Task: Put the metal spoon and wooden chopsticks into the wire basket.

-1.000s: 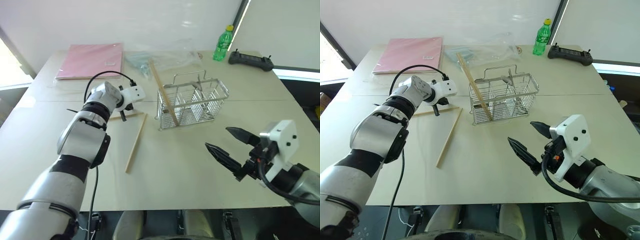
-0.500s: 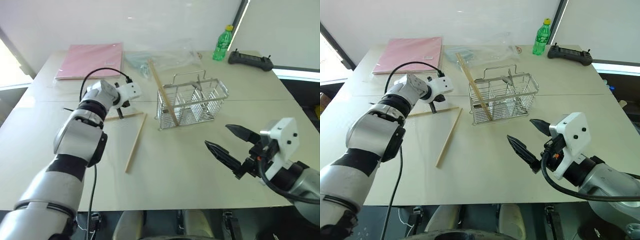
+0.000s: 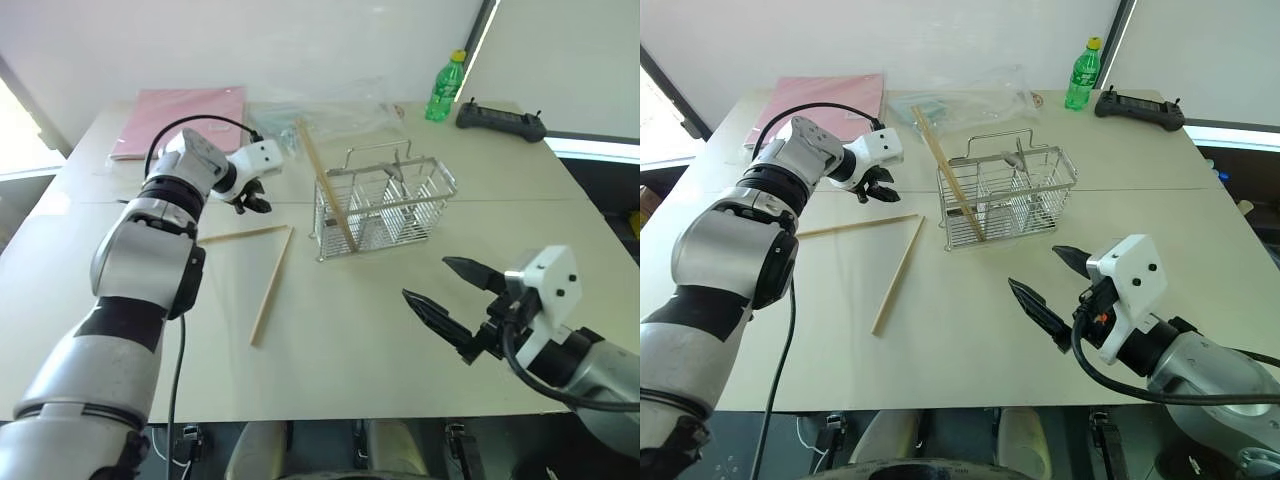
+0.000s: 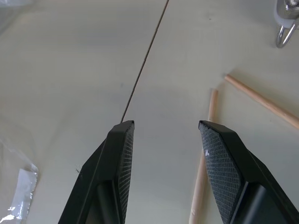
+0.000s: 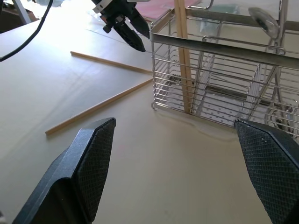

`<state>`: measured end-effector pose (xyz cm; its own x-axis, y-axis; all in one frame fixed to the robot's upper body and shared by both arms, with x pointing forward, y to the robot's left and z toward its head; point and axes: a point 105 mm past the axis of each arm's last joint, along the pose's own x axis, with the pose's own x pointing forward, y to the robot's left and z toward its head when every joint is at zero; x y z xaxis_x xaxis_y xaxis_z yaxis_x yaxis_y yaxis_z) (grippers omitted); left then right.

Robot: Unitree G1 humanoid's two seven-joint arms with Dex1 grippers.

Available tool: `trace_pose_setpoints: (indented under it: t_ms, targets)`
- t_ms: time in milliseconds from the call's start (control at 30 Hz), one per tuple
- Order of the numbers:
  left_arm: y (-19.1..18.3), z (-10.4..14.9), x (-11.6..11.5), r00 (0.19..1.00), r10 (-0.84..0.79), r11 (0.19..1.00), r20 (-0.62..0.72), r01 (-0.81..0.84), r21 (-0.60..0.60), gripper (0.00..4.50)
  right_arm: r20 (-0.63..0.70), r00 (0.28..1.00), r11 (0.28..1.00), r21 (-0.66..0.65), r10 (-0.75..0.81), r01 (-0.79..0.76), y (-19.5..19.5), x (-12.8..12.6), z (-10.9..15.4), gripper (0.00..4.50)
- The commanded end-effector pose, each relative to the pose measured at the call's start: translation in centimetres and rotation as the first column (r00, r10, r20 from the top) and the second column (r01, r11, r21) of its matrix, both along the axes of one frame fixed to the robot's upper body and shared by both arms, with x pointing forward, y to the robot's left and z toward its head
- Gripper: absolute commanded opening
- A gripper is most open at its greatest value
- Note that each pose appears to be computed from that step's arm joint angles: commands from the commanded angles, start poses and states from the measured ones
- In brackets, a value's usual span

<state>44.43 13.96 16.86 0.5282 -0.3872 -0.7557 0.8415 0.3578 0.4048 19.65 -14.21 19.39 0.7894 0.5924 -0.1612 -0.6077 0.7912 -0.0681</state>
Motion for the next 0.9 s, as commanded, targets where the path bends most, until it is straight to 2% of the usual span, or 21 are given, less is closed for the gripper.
trace_pose_setpoints:
  t_ms: [33, 133, 333, 500, 900]
  targets:
    - [-0.3, -0.5, -0.1, 0.999, -0.053, 0.995, 0.003, 0.053, 0.086, 2.27, 0.036, 0.999, 0.999, -0.002, 0.033, -0.033, 0.5, -0.5, 0.7, 4.18]
    - [-0.2, -1.8, -0.4, 0.997, -0.069, 0.989, -0.024, 0.072, 0.13, 2.27, 0.034, 0.999, 1.0, -0.002, 0.031, -0.031, 0.5, -0.6, 0.8, 4.18]
    - [-1.4, -2.6, -0.6, 0.996, -0.078, 0.993, -0.045, 0.082, 0.09, 2.27, 0.022, 0.999, 1.0, 0.002, 0.026, -0.026, 0.4, -0.7, 0.7, 4.18]
    - [-1.2, -3.8, -0.6, 0.996, -0.076, 0.987, -0.044, 0.081, 0.137, 2.27, 0.021, 1.0, 1.0, 0.008, 0.014, -0.014, 0.2, -0.7, 0.8, 4.18]
    - [-1.5, -5.0, -0.7, 0.998, -0.031, 0.994, -0.048, 0.036, 0.107, 2.27, -0.01, 0.998, 0.998, -0.006, 0.056, -0.056, 0.3, -1.4, 0.4, 4.18]
